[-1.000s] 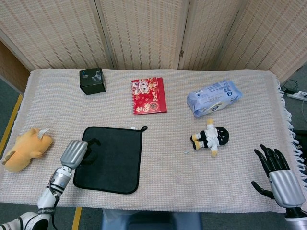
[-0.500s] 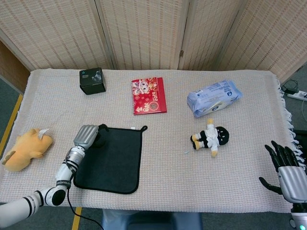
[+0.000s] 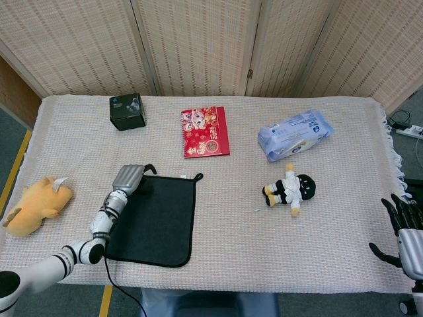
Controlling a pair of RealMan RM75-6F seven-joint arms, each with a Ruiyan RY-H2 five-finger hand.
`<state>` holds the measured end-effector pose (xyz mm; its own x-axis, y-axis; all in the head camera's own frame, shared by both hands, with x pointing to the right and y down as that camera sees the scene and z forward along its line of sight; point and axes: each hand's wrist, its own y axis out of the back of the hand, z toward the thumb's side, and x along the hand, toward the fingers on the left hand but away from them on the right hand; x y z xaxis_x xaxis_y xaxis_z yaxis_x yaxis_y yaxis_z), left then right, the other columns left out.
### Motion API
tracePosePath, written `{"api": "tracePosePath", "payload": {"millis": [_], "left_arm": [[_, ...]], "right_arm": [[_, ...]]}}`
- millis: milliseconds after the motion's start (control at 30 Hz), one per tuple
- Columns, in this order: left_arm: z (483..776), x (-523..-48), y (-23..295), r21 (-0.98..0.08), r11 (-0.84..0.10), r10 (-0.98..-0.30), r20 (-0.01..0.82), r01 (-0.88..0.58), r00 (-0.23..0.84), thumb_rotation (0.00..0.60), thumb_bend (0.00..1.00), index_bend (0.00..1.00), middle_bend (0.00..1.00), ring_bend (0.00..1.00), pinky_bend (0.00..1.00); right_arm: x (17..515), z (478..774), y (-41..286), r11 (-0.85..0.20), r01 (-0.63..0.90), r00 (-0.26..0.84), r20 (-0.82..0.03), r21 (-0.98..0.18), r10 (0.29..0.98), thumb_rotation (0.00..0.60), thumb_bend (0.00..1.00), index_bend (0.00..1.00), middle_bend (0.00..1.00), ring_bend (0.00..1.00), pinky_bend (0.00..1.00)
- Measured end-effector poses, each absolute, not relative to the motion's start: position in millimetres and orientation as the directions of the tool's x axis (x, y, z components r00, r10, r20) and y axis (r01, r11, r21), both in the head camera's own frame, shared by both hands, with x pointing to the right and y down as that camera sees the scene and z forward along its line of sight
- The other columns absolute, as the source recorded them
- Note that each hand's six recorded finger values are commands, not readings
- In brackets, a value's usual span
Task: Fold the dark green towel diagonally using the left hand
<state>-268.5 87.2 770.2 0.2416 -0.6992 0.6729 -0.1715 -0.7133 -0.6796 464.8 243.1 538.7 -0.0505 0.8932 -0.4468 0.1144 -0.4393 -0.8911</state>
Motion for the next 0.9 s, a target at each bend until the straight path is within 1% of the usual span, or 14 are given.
{"api": "tracePosePath", "payload": {"millis": [267, 667, 900], "left_arm": [[785, -262, 82, -0.655, -0.737, -0.675, 0.697, -0.166, 0.245, 0.600, 0.48, 0.38, 1.00, 1.00, 1.00], [797, -266, 76, -0.650, -0.742, -0.670, 0.707, -0.165, 0.228, 0.600, 0.48, 0.47, 1.00, 1.00, 1.00], [802, -264, 81, -0.639, -0.753, -0.657, 0.717, -0.159, 0.233, 0.600, 0.48, 0.46, 1.00, 1.00, 1.00]], "right_arm": [[473, 536, 245, -0.430, 0.118, -0.077, -0.440, -0.895, 0.895, 0.600, 0.27, 0.00, 0.00, 0.00, 0.00], [477, 538, 243, -0.433, 0.119, -0.086, -0.444, -0.894, 0.892, 0.600, 0.27, 0.00, 0.00, 0.00, 0.00], [476, 534, 244, -0.423, 0.119, -0.084, -0.434, -0.898, 0.897, 0.600, 0.27, 0.00, 0.00, 0.00, 0.00]]}}
